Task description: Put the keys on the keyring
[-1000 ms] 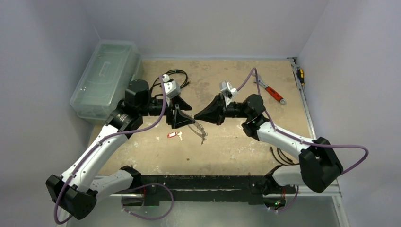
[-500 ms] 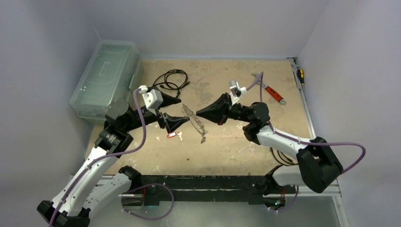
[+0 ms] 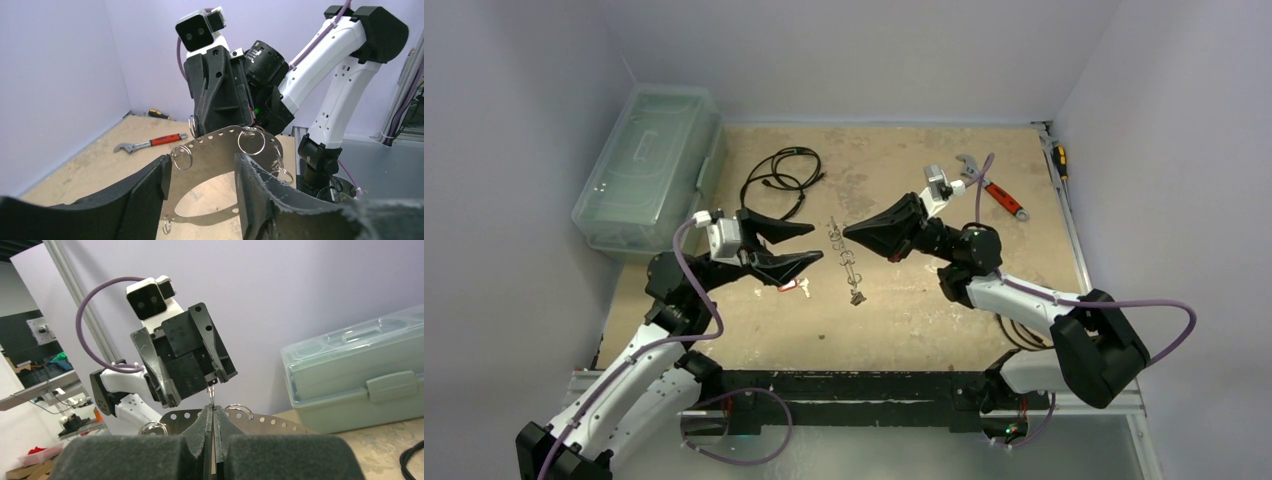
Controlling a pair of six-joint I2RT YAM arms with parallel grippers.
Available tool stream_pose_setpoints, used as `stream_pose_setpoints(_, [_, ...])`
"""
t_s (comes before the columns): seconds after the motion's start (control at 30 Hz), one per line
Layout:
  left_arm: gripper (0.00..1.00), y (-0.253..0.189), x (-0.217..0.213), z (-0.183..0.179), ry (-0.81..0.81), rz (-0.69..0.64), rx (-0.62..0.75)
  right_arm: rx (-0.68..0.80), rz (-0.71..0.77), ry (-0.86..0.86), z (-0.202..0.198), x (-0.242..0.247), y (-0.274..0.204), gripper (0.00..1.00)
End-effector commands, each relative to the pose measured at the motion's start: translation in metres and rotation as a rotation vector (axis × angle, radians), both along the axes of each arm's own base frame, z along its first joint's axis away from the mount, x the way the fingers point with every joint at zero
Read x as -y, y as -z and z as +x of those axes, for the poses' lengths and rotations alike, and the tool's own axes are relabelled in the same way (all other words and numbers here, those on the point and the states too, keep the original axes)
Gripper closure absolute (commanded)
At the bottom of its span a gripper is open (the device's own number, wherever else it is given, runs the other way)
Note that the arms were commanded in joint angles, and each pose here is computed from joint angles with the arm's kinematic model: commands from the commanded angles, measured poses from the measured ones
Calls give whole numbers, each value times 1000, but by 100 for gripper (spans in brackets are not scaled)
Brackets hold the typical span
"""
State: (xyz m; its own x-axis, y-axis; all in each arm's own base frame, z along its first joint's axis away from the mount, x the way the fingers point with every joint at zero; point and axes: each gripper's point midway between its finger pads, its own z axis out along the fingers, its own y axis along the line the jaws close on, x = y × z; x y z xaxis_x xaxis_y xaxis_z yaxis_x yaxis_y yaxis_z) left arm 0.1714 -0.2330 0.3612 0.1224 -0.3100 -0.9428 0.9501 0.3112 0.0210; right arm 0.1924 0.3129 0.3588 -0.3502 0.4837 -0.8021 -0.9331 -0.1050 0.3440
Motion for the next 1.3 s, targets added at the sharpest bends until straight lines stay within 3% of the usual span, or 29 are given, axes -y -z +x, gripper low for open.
stream_pose_setpoints(0.0, [52,-24,2,-18,79,-69,101,46,90,-19,-15,7,-25,100])
stream_pose_setpoints(0.37, [68,-12,11,-10,115,-57,71,66,77,-48,-23,-1,-27,100])
stream_pose_setpoints(0.63, [69,-9,14,-6,119,-51,57,68,78,-78,-29,-9,-27,100])
stream_pose_setpoints(1.27, [86,-3,17,-3,131,-26,30,76,91,-78,-29,-12,-29,100])
